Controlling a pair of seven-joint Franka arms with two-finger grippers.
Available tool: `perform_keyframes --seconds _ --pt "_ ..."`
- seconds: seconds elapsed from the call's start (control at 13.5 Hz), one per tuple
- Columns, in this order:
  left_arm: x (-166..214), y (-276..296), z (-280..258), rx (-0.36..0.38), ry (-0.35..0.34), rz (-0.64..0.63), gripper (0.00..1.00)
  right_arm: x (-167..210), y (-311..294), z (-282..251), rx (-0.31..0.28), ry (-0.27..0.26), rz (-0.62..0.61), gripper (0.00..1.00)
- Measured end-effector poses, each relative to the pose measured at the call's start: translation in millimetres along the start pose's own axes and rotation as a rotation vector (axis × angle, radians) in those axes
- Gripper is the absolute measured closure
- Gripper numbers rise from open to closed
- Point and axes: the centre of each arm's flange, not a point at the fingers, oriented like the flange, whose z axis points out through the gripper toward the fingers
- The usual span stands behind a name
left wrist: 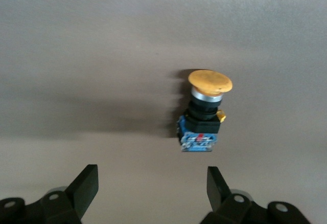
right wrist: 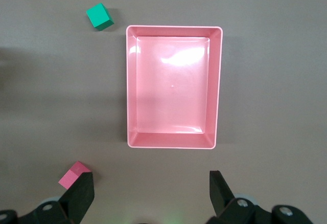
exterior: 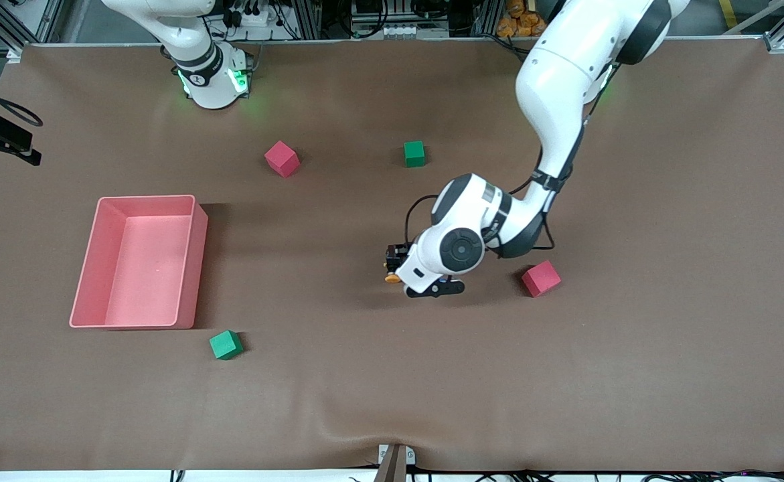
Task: Place and upright button with both arms
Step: 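Lower the left gripper over the button and grasp its body, then lift the button with the left gripper and carry it toward the table center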
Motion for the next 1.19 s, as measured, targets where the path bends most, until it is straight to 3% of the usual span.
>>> perform_keyframes --seconds 1.19 --pt "-3 30 50 -0.035 0.066 0.026 0.19 -3 15 -3 0.001 0.004 0.029 0.0"
